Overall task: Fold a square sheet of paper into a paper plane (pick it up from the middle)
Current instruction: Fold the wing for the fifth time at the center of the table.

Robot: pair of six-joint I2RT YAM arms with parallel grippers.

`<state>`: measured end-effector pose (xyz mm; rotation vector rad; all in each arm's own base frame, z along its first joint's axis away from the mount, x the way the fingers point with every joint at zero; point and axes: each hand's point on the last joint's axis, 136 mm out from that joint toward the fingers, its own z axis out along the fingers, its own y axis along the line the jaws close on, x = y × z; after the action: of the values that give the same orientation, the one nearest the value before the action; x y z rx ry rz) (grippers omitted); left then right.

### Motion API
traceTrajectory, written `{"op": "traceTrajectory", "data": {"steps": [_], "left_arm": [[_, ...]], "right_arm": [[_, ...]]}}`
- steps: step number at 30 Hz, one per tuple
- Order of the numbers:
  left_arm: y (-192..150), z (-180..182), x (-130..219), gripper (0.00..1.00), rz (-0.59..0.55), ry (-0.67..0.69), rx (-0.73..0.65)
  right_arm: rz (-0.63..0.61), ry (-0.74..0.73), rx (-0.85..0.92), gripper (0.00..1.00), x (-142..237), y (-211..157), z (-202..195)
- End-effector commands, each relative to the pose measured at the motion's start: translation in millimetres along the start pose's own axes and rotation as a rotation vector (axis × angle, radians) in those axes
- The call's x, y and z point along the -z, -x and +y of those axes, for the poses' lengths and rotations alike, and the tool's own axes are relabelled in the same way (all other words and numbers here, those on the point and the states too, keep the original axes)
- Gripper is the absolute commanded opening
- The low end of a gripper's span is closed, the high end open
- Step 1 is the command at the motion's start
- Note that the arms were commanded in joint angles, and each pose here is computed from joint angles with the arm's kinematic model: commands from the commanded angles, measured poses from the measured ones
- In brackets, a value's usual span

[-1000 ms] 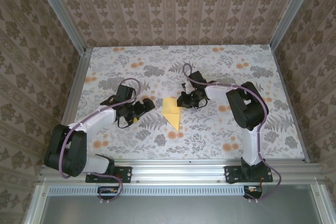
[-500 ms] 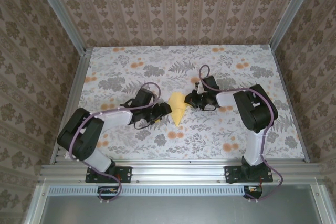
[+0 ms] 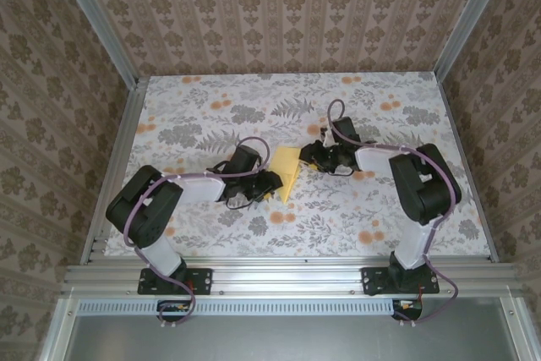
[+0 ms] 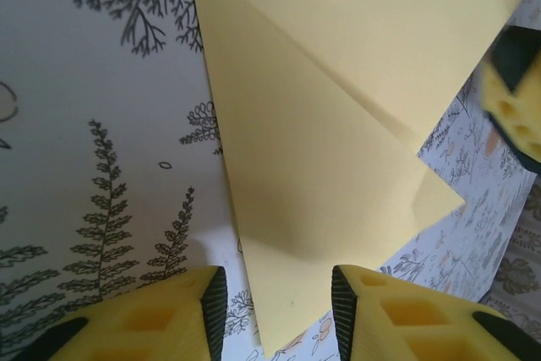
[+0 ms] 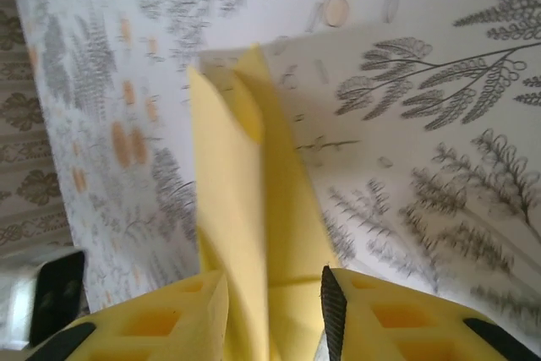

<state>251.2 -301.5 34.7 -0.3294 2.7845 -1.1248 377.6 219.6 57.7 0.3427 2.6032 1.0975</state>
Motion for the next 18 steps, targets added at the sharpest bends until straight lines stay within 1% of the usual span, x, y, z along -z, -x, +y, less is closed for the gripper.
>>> {"op": "traceTrajectory", "data": {"steps": [1,4,6,9,12,16,18], "left_arm": [[3,-3,-1,0.36,0.000,0.026,-0.022],[2,-3,-2,0.34,0.015,0.038,-0.032],[1,-1,-3,0.33,0.024,0.051,-0.035],[1,2,-3,0.33,0.029,0.066,-0.037],[1,3,-4,0.33,0.033,0.068,-0.036],[1,2,-6,0.33,0.038,0.069,-0.036],[1,2,-6,0.33,0.040,0.070,-0.036]], "right_arm": [[0.004,-0.066,0.119,0.38,25,-9,17],[0.033,-0.149,0.213,0.37,30,-28,22],[0.055,-0.187,0.277,0.37,29,-41,29],[0.091,-0.252,0.340,0.37,23,-55,30],[0.124,-0.269,0.356,0.37,14,-61,27],[0.197,-0.230,0.376,0.37,0,-69,33],[0.212,-0.228,0.379,0.37,-4,-70,34]]}}
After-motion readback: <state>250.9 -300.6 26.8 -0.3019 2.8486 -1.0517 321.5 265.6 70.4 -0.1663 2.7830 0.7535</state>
